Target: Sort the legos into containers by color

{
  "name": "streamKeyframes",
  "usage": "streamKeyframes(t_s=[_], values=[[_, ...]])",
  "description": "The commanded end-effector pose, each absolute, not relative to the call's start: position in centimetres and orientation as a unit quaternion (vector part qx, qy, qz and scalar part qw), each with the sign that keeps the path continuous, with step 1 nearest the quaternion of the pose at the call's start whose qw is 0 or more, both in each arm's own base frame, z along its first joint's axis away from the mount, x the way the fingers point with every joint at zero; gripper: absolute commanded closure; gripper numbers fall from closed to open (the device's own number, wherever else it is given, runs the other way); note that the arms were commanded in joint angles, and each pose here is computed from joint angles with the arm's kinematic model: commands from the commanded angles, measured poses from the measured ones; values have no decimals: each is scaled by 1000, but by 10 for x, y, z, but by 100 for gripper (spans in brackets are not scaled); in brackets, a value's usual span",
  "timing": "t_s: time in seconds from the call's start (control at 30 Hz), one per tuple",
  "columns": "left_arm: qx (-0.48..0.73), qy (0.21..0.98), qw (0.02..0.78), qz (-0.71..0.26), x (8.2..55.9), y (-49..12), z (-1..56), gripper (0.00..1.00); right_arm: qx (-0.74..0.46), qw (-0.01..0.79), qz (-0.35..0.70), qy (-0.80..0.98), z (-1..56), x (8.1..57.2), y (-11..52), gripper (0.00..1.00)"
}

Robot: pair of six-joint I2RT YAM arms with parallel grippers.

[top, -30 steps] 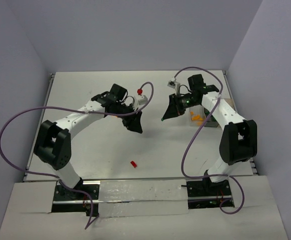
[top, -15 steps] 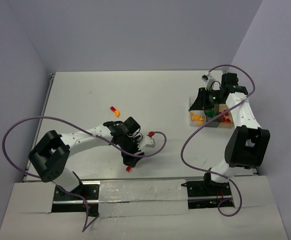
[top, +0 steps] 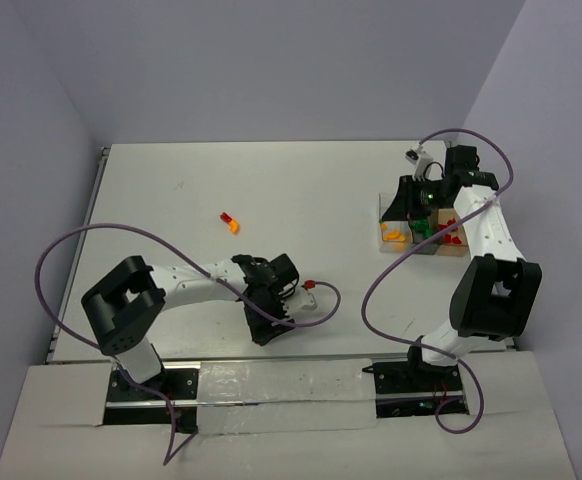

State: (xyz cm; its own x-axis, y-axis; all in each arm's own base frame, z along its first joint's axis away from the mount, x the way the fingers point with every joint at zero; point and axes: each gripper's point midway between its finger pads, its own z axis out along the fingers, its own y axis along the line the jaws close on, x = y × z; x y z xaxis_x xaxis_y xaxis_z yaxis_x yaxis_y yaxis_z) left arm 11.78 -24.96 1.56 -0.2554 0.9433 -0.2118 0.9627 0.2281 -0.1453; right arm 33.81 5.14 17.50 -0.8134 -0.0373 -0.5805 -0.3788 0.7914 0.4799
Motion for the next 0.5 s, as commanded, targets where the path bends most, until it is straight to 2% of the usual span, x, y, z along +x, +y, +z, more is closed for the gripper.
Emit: streamKeyframes(t_s=[0.0,0.17,0.23,0.33,0.47], values=[[567,819,-11,-85,109,-242,13,23,-131,321,286,894,203,342,47,100],[566,822,-31,-58,104,-235,4,23,-129,321,289,893,203,344,47,100],[565,823,-36,-52,105,-234,1,29,-129,322,288,892,204,344,46,100],[569,820,-44,-45,101,-231,0,42,-128,322,283,894,204,345,44,100],[580,813,-44,-31,97,-227,-2,53,-127,323,282,894,205,346,42,100]])
